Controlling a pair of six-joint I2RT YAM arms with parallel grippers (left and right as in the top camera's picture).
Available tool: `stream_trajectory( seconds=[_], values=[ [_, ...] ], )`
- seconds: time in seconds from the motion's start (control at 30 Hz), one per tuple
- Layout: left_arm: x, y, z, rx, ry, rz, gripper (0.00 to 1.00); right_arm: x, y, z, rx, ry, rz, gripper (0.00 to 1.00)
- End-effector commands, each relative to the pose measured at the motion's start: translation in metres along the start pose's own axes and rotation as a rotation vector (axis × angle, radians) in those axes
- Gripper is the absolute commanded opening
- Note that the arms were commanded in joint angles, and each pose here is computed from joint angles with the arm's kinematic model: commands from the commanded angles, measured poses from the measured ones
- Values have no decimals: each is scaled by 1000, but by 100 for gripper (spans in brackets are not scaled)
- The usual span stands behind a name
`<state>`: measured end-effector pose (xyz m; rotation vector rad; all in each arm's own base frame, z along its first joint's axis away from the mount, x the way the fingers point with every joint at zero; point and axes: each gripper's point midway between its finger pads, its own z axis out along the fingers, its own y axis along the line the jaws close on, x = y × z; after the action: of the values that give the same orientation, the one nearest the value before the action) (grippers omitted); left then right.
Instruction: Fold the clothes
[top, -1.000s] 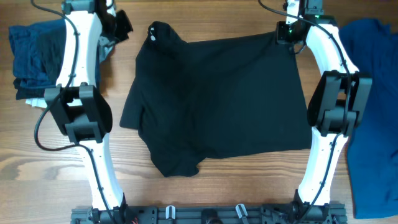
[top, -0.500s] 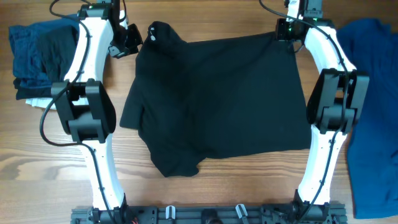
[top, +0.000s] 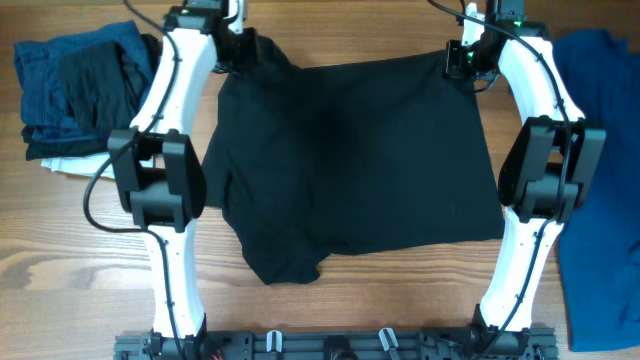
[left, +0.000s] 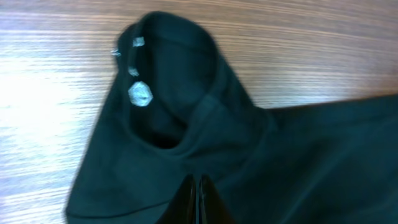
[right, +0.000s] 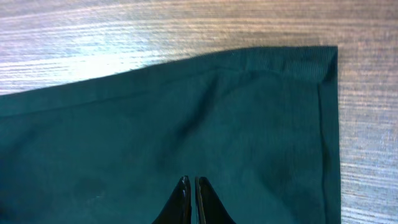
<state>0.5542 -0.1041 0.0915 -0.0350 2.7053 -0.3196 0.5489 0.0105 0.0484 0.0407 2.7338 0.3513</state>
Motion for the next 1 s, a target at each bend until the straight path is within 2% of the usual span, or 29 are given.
stream_trajectory(
  seconds=[0.0, 0.2, 0.23, 0.33, 0.5, 0.73, 0.8, 0.83, 0.97],
  values=[
    [16, 6, 18, -50, 53, 32, 4, -5, -4, -10, 26, -20, 10, 4],
    [28, 16, 33, -114, 96, 37, 5, -6, -3, -10, 24, -22, 9, 4],
    [27, 16, 35, -112, 88, 38, 9, -6, -3, -9, 24, -22, 8, 4],
    [18, 13, 37, -104, 51, 44, 31, -5, -3, -9, 24, -21, 8, 4],
    [-13, -4, 39, -68, -82, 73, 27, -3, -2, -9, 24, -13, 9, 4],
    [-15, -22, 49, -19, -101, 144, 24, -3, -7, -9, 51, -11, 9, 4],
    [-10, -24, 55, -20, -84, 167, 27, -3, -8, -9, 62, -10, 9, 4],
    [-4, -25, 64, -21, -65, 177, 38, -3, -8, -9, 62, -10, 9, 4],
    [5, -19, 79, -28, -36, 172, 39, -3, -8, -9, 62, -11, 9, 4]
  ],
)
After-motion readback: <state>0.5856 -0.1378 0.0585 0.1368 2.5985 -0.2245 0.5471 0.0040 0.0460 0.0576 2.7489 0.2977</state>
